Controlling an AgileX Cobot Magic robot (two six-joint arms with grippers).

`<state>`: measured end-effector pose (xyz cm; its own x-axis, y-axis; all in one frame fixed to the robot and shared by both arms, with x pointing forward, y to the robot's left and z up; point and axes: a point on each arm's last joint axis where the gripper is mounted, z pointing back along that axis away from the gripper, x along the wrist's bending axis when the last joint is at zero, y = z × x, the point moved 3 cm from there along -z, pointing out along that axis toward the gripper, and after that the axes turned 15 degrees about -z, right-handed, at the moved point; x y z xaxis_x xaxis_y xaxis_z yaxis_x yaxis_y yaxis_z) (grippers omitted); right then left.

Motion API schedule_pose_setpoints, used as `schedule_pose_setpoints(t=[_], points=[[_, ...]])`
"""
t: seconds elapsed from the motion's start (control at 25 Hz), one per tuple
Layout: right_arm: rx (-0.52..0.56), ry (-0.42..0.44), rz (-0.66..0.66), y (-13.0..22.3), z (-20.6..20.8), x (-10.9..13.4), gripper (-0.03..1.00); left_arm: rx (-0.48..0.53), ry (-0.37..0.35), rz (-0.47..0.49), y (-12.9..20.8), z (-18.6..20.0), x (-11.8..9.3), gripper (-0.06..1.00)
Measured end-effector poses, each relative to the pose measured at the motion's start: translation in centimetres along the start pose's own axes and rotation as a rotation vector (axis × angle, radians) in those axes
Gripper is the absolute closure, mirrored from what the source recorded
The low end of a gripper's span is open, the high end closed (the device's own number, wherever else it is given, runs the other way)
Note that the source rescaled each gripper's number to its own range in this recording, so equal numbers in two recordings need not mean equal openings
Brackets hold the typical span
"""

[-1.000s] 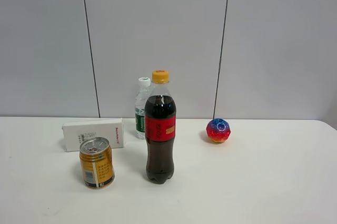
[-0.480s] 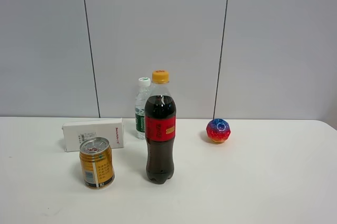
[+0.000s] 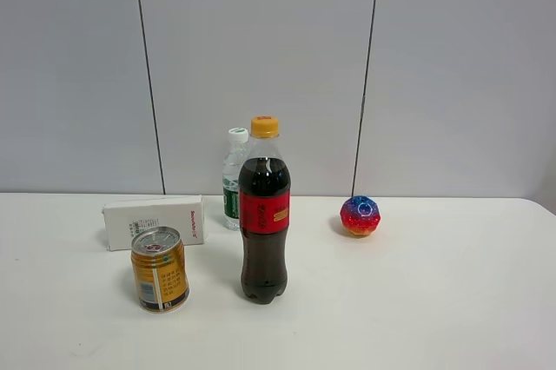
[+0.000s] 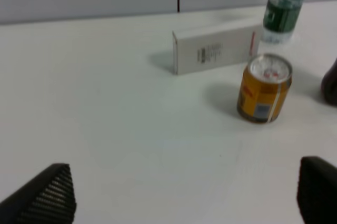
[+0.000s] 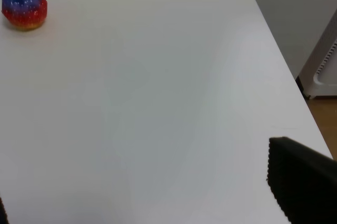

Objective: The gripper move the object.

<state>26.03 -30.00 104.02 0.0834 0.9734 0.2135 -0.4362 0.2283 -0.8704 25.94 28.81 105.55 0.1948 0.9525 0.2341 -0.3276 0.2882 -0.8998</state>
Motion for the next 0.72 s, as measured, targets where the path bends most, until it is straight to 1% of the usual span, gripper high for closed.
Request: schedule_pose_setpoints(t=[0.08,0.2,0.28,0.72], points=[[0.000,0.000,0.000,0.0,0.0,0.0,-0.03,0.003,0.000,-0.001,0.1,0.0,0.0,0.44],[0.000,0.000,0.000,0.0,0.0,0.0,-0.03,0.056,0.002,-0.021,1.0,-0.3,-0.1,0.44],[0.000,0.000,0.000,0.0,0.0,0.0,-0.03,0.070,0.002,-0.024,1.2,-0.4,-0.1,0.44],[0.000,0.000,0.000,0.0,0.0,0.0,-0.03,0.074,-0.001,-0.026,1.3,-0.4,0.0,0.44]])
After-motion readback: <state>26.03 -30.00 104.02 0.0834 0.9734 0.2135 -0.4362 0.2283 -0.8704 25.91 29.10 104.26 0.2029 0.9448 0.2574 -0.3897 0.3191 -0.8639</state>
